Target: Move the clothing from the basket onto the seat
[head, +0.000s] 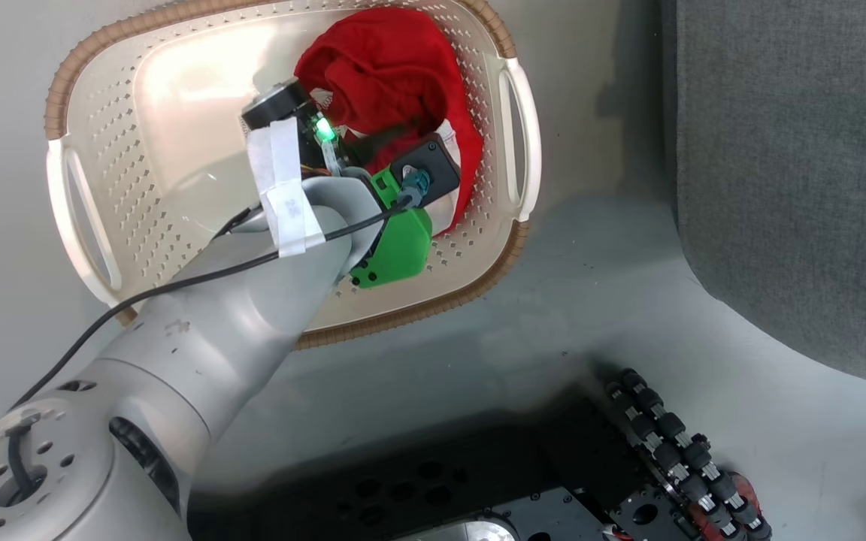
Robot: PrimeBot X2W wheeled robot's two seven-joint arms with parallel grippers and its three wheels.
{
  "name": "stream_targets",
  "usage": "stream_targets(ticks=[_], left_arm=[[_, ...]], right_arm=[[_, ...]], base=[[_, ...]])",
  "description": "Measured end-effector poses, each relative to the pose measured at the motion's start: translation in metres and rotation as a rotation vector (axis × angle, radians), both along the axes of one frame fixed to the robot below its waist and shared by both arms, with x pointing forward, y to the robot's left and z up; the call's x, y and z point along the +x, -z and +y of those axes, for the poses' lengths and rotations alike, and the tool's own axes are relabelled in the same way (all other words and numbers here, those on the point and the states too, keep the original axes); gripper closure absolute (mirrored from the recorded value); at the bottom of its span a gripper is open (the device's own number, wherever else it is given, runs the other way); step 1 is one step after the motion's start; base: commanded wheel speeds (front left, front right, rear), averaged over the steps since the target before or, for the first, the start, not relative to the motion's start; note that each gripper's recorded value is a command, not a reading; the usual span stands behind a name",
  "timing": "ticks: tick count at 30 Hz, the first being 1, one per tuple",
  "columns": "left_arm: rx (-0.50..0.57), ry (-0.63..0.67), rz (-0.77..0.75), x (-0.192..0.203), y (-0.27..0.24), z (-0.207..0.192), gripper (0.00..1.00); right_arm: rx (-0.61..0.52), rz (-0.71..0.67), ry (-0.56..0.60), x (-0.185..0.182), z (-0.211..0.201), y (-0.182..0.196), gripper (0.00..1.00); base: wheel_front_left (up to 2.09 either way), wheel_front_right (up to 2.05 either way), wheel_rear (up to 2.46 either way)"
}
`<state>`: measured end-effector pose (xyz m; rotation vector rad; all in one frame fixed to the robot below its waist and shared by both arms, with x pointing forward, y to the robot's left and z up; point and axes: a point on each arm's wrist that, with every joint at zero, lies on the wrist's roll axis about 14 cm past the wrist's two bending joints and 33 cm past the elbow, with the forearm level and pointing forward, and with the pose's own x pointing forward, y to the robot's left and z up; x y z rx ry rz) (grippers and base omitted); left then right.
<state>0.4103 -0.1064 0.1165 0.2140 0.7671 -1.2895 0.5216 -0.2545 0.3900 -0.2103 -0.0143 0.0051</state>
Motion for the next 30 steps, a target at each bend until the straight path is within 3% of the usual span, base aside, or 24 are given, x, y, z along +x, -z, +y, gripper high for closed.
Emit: stream_targets(ticks=[14,18,30], left_arm=[[-0.113,-0.144,0.013,0.018,-0.024,0.002,1.0],[-0.205,-0.243,0.017,0.037,-0.06,-0.006,1.0],[-0.268,-0.512,-0.09,0.044,-0.149,0.051,1.0]], right_arm=[[0.03,-0.061,-0.022,0.013,0.01,-0.012,0.0],[0.047,-0.089,-0.024,0.013,0.013,-0.027,0.0],[0.171,-0.085,-0.094,-0.015,0.053,-0.065,0.0]], base=[[0.0,0.0,0.0],[0.0,0.0,0.0],[0.0,0.0,0.0]])
